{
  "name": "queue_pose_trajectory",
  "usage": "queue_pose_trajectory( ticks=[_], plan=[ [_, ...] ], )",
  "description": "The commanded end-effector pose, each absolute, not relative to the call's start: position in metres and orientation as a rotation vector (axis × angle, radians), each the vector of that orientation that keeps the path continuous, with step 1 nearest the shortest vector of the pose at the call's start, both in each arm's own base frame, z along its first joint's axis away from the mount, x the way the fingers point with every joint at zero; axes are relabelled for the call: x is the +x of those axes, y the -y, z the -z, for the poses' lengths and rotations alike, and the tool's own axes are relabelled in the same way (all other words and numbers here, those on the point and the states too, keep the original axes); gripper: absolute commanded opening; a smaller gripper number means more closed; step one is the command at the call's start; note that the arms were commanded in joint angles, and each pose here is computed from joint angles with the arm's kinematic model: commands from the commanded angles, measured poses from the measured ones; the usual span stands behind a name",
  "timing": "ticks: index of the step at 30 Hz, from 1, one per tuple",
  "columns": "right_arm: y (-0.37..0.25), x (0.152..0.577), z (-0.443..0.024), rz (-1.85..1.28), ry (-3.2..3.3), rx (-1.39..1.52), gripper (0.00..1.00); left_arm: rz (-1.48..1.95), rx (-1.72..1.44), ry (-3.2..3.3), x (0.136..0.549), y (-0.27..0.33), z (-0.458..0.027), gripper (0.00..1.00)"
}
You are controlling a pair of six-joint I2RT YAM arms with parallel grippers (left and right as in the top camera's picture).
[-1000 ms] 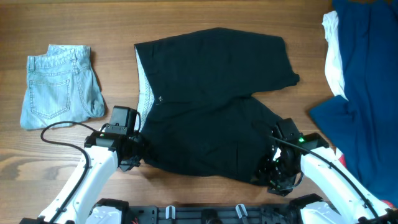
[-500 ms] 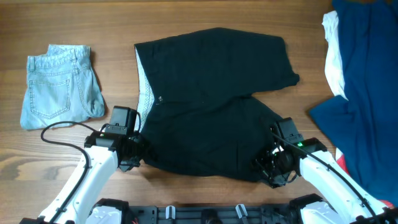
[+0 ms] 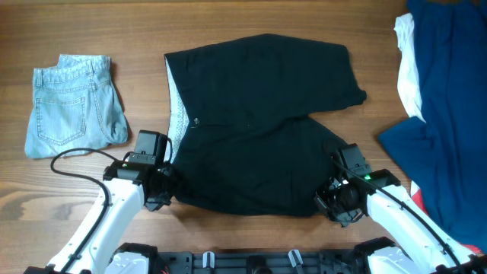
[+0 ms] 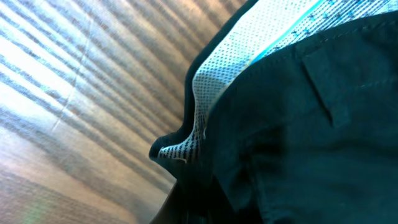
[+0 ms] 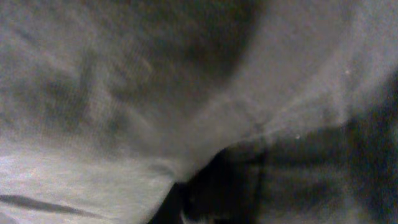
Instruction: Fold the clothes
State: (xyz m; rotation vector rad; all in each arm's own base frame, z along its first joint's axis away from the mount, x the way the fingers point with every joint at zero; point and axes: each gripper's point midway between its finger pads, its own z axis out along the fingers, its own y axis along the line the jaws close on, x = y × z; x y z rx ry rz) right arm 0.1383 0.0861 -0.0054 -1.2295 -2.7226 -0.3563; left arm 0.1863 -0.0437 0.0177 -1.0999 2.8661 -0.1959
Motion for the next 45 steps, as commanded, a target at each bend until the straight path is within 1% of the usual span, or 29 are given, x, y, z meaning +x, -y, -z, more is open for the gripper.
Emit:
queue_pose_trajectory(
  ticks=[1,2,4,11,15,23,28,31,33,35,39,45],
  plan=[
    [-0.086,0.146,0.004,0.388,2.855,-1.044,0.04,0.192,-1.034,-2.884,0.183,0.042,-0.025,0.04],
    [-0.087,0.15,0.0,0.396,2.866,-1.034,0.04,0.202,-0.987,-2.882,0.185,0.043,-0.032,0.04],
    [-0.089,0.167,-0.02,0.438,2.929,-1.023,0.04,0.238,-0.85,-2.849,0.192,0.044,-0.063,0.04],
    [-0.067,0.184,-0.082,0.379,3.109,-1.097,0.04,0.313,-0.71,-2.732,0.19,0.044,-0.111,0.04],
    [-0.056,0.174,-0.118,0.386,3.183,-1.128,0.04,0.353,-0.692,-2.656,0.182,0.043,-0.128,0.04],
    [-0.034,0.143,-0.161,0.404,3.3,-1.182,0.04,0.443,-0.67,-2.479,0.17,0.041,-0.17,0.04],
    [-0.021,0.148,-0.194,0.405,3.433,-1.217,0.04,0.427,-0.665,-2.414,0.166,0.034,-0.193,0.04],
    [-0.014,0.168,-0.222,0.371,3.616,-1.132,0.04,0.355,-0.718,-2.379,0.167,0.022,-0.196,0.04],
    [-0.018,0.185,-0.235,0.383,3.717,-1.005,0.04,0.319,-0.79,-2.34,0.17,0.014,-0.197,0.04],
    [-0.022,0.201,-0.239,0.374,3.766,-0.926,0.04,0.32,-0.796,-2.315,0.177,0.013,-0.201,0.04],
    [-0.033,0.238,-0.23,0.287,3.789,-0.775,0.04,0.316,-0.795,-2.296,0.193,0.014,-0.203,0.04],
    [-0.052,0.306,-0.202,0.221,3.786,-0.658,0.04,0.212,-0.829,-2.331,0.217,0.007,-0.19,0.04]
  ],
)
